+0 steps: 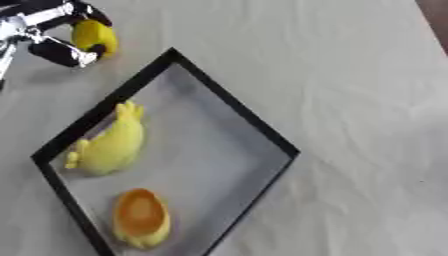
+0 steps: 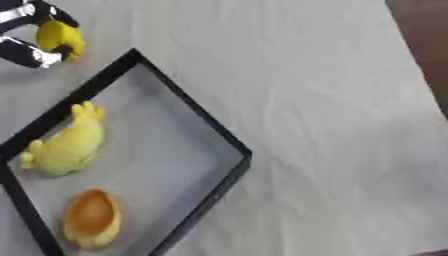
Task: Pick up objects on the table and place them in the box.
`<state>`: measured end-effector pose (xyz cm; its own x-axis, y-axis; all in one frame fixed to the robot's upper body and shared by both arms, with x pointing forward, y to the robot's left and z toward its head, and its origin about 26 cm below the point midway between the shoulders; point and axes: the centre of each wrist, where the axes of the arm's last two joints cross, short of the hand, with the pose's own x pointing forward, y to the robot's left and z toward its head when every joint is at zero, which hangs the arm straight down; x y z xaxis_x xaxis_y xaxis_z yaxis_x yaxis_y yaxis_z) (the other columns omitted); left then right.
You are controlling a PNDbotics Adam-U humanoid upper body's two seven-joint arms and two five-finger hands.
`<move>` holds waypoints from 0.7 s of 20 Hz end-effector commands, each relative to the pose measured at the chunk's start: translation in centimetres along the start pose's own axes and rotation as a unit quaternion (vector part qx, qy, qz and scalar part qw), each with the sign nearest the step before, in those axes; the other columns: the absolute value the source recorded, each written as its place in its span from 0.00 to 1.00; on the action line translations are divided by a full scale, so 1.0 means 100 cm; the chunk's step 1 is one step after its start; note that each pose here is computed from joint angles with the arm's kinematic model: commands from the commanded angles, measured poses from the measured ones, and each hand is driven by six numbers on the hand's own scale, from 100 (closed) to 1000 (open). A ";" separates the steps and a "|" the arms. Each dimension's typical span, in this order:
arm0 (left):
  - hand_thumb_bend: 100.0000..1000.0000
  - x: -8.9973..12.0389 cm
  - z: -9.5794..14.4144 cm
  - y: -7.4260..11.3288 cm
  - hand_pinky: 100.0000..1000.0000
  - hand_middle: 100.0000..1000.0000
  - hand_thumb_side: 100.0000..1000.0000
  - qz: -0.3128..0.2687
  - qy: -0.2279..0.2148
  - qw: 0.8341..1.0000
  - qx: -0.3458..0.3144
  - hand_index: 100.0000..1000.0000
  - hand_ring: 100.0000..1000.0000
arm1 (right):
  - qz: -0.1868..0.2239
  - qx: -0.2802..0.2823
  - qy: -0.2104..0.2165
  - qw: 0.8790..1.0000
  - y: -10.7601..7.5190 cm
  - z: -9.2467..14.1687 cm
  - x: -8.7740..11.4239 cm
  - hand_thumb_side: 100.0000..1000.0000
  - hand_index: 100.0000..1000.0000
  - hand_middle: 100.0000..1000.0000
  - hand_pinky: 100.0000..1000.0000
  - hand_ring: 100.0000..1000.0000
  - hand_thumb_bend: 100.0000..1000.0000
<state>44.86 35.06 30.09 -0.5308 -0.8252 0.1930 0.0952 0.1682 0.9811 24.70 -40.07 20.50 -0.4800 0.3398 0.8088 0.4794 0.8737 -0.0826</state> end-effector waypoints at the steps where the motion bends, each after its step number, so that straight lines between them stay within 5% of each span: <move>1: 0.14 0.012 0.010 0.028 0.63 0.51 0.00 -0.039 -0.013 0.999 0.022 0.77 0.49 | 0.012 0.010 -0.018 1.000 -0.003 -0.005 0.010 0.58 0.75 0.62 0.95 1.00 0.00; 8: 0.23 0.057 0.017 0.056 0.63 0.50 0.00 -0.080 -0.096 0.991 0.056 0.76 0.49 | 0.027 0.007 -0.020 0.999 -0.012 -0.002 0.009 0.56 0.75 0.62 0.95 1.00 0.00; 14: 0.47 0.171 0.040 0.056 0.61 0.53 0.00 -0.180 -0.283 0.940 0.068 0.75 0.47 | 0.053 -0.008 -0.042 0.998 -0.030 -0.005 0.015 0.51 0.76 0.62 0.95 1.00 0.00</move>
<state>35.49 25.07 37.45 -0.8602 -0.4902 -0.1402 -0.1922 0.0572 0.9797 23.06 -42.14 20.49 -0.4555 0.4208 0.7845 0.5389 0.8318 -0.1333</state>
